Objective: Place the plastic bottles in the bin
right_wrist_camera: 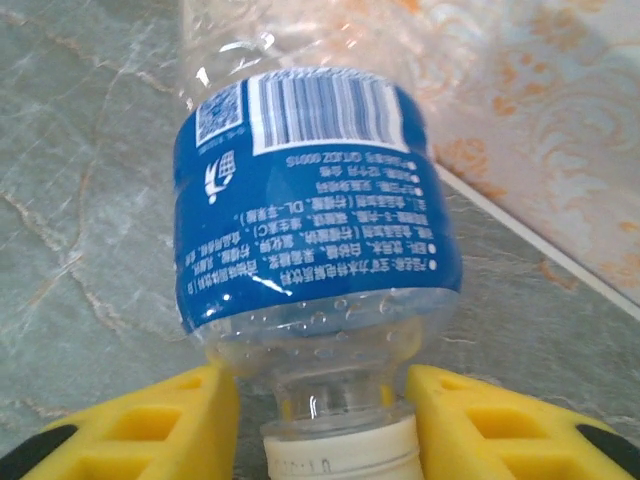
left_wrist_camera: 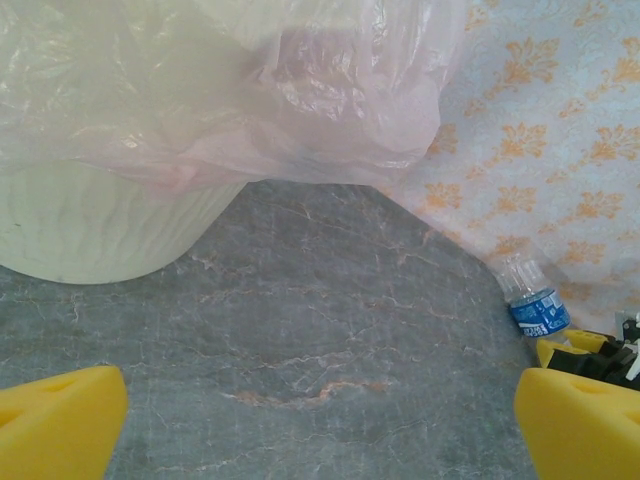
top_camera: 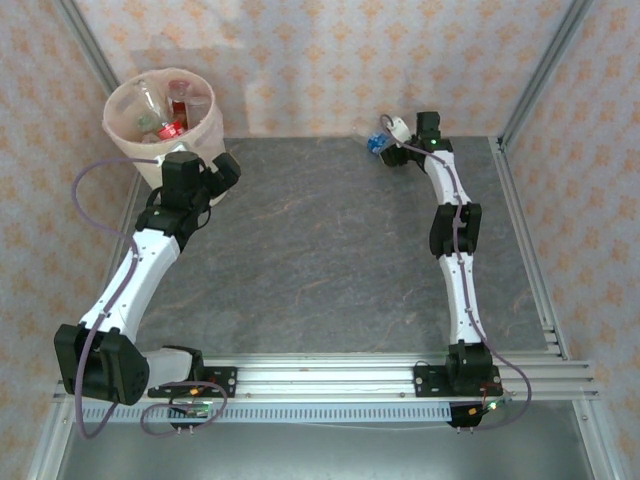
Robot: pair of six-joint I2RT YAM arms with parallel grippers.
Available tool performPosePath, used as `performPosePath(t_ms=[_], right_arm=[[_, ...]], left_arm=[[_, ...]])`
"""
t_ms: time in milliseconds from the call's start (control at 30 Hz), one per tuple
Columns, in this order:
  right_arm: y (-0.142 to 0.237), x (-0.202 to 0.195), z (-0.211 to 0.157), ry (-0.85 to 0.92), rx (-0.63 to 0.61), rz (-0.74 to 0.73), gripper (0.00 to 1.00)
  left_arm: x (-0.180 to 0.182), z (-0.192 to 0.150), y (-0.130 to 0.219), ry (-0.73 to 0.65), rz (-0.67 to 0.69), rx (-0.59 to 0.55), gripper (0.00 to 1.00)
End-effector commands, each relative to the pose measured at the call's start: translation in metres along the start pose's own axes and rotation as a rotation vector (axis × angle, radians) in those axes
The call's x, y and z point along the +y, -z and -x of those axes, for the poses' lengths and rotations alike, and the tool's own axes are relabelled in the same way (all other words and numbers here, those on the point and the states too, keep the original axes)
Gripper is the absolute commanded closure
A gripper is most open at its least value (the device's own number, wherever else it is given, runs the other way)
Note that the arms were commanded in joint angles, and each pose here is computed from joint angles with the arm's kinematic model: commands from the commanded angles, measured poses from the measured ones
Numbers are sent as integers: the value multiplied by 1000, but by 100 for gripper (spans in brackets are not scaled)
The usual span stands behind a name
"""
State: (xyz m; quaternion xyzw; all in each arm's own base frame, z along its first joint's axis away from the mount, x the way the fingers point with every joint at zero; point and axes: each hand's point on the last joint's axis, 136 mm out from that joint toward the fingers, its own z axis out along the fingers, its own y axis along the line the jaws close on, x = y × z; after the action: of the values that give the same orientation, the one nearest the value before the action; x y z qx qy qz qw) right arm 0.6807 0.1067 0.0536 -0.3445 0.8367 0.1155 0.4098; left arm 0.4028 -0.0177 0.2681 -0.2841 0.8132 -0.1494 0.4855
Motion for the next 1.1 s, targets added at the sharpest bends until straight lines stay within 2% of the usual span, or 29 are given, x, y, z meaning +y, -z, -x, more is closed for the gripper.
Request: performPosePath(t_ms=[0,133,300,567,800,1067], right_arm=[[11,-1,13,29,-10,-6,61],[19,2,23,24,-21,1,72],[32,8,33,13,-24,22,76],[66,23,49,-59,18,38,95],[139,62,77,-86,23,31,100],[188,125,91,-264,-170,-65,100]], left_arm=[[-4,13,5,-24,12,-35,0],[-2,12,5,-29,14,-32,0],[1,11,8,-29,17,-41,0],[-6,1,7,-27,-37,-4,0],[-35,-29,0,-48,-151,65,0],[-83,-61,-11,-5,-289,154,0]])
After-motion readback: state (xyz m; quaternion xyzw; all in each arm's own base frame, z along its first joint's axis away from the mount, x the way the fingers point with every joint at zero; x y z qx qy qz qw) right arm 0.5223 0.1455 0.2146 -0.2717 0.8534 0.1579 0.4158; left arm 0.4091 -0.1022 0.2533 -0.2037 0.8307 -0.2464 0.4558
